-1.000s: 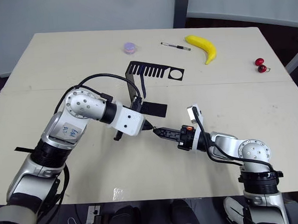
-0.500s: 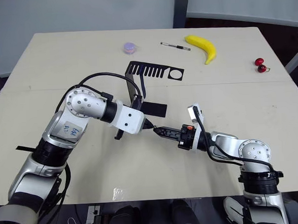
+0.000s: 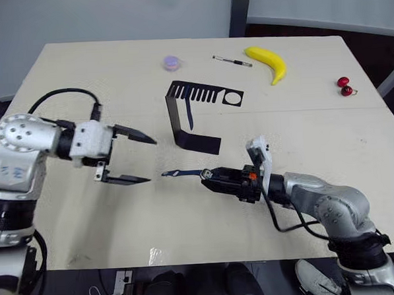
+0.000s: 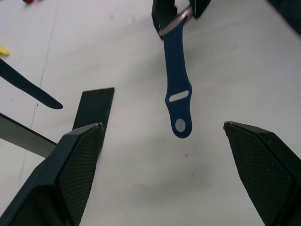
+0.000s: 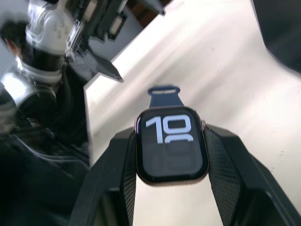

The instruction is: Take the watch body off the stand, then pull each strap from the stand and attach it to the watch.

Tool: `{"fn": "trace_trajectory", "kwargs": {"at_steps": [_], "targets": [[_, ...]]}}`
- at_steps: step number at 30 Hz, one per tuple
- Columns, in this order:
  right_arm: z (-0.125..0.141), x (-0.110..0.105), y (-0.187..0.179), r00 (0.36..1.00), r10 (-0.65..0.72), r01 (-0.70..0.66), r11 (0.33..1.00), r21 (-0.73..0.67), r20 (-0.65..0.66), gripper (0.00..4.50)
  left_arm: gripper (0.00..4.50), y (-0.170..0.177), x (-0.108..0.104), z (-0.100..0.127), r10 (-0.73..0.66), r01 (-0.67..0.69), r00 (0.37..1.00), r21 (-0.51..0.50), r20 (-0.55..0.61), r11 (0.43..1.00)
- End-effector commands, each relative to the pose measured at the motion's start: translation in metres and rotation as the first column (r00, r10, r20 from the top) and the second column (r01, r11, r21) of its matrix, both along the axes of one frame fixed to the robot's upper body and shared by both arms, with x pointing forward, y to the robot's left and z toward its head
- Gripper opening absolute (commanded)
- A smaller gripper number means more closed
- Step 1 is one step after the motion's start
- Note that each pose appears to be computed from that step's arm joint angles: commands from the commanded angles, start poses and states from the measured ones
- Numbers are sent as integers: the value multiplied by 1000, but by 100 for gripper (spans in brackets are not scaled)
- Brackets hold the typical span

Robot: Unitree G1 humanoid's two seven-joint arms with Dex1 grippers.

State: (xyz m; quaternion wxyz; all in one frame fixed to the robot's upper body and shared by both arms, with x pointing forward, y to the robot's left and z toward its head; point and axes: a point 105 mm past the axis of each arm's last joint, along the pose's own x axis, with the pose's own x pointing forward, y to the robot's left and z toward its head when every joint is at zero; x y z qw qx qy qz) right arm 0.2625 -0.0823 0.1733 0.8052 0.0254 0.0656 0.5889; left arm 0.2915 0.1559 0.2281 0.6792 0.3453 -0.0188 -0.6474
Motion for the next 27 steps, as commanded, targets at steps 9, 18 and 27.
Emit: {"fn": "trace_trajectory", "kwargs": {"at_steps": [9, 18, 27], "targets": [[-1, -27, -12, 718, 295, -55, 927, -371, 631, 159, 450, 19, -37, -11, 48, -71, 990, -178, -130, 981], [-6, -17, 27, 817, 282, -175, 952, -250, 502, 159, 450, 17, -45, -6, 36, -75, 982, -207, -187, 976], [-54, 6, 61, 864, 382, -252, 891, -377, 327, 159, 450, 23, -45, -8, 62, -89, 985, -165, -163, 982]]}}
